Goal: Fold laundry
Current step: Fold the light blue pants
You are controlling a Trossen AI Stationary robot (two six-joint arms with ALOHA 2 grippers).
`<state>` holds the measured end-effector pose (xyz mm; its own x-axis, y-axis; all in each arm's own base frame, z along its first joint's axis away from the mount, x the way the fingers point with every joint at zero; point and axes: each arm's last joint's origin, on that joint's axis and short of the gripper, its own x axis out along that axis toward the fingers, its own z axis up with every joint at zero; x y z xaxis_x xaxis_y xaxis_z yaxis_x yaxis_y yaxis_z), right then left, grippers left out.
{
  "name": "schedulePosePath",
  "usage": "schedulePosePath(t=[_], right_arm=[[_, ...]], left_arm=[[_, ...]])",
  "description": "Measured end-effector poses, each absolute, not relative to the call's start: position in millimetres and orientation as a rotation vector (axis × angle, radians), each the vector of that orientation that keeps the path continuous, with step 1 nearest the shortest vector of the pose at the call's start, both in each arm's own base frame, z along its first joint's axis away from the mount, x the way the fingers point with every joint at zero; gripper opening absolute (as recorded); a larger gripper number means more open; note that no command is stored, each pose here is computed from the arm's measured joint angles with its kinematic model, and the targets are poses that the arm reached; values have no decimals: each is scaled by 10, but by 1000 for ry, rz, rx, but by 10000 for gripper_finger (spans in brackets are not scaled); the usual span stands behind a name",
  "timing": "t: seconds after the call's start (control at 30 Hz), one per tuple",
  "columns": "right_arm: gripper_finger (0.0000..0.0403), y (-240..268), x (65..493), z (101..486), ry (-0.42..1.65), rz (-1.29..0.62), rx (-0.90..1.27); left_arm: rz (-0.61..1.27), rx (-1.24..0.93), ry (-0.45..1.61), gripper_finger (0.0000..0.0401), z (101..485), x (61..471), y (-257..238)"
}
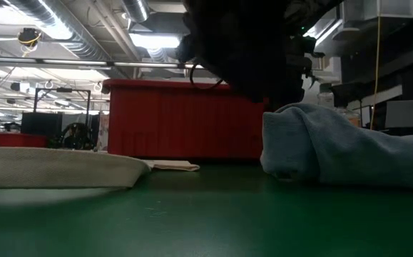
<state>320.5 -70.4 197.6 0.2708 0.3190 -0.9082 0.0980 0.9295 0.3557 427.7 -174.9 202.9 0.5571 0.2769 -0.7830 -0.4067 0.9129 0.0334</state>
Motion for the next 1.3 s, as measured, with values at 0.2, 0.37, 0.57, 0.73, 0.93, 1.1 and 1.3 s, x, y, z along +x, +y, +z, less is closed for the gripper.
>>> schedulePosePath(t=[0.2, 0.37, 0.57, 0.73, 0.93, 1.1, 1.3], right_arm=[[127, -703, 3203, 1976, 1298, 153, 377], [127, -702, 3201, 1976, 1301, 152, 378], [122, -701, 3199, 1975, 1304, 152, 380], [62, -705, 3197, 1974, 1309, 138, 371], [18, -710, 3200, 1985, 1313, 109, 383], [9, -742, 3226, 2090, 1332, 23, 321], [10, -788, 3219, 2163, 1374, -131, 236]], left_arm=[[471, -223, 890, 172, 1883, 4347, -1681], [487, -220, 893, 172, 1821, 4385, -1634], [478, -195, 907, 161, 1779, 4416, -1587], [469, -177, 910, 88, 1750, 4425, -1595], [471, -176, 910, 13, 1750, 4426, -1592], [477, -169, 910, 10, 1749, 4421, -1592], [484, -167, 907, 5, 1749, 4420, -1589]])
